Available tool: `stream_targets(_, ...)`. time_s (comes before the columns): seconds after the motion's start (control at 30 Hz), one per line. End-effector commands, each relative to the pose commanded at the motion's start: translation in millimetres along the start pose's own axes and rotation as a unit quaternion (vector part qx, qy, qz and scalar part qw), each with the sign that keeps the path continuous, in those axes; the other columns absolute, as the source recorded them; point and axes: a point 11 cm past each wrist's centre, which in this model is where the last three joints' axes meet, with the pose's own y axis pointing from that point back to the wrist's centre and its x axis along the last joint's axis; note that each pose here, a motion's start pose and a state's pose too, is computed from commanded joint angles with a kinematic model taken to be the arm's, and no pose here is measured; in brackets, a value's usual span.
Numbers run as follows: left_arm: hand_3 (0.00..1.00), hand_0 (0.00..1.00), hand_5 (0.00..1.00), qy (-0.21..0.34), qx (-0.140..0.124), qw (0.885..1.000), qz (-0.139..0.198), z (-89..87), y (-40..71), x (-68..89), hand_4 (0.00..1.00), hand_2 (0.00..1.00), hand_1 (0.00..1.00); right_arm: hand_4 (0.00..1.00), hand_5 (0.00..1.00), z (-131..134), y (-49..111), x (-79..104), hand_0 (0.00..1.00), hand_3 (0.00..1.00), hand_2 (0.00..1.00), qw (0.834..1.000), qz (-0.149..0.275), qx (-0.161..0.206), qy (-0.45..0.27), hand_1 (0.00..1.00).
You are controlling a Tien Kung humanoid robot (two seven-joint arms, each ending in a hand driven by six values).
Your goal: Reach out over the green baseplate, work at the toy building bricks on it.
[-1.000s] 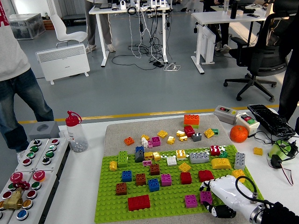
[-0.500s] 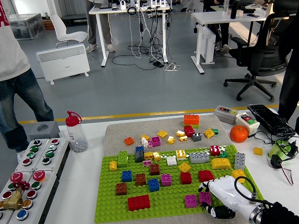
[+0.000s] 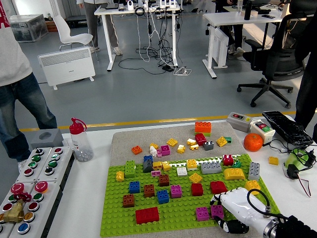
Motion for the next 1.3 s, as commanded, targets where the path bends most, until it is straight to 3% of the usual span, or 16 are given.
stream_targets(0.43,0.464,0.670,0.998,-0.002,0.002,1.000,0.001,-2.8,-0.4,1.0,0.241,0.563,0.613,0.454,0.076,-0.8,0.1,-0.5,0.546,0.606,0.668,1.000,0.006,-0.001,0.009,0.676)
stream_targets(0.47,0.463,0.670,0.998,-0.002,0.003,1.000,0.001,-3.0,-0.4,1.1,0.242,0.563,0.613,0.467,0.077,-0.9,0.1,-0.3,0.586,0.626,0.709,1.000,0.007,-0.001,0.009,0.708)
stream_targets(1.23,0.463,0.669,0.998,-0.003,0.004,1.000,0.001,-4.8,-0.6,1.2,0.241,0.563,0.613,0.500,0.054,-5.1,2.7,4.1,0.631,0.640,0.769,1.000,0.007,-0.004,-0.005,0.745)
stream_targets(1.3,0.463,0.668,0.998,-0.003,0.004,1.000,0.000,-4.2,-0.5,1.0,0.242,0.564,0.613,0.540,0.067,-4.9,2.7,5.5,0.684,0.679,0.811,1.000,0.008,-0.005,-0.008,0.781)
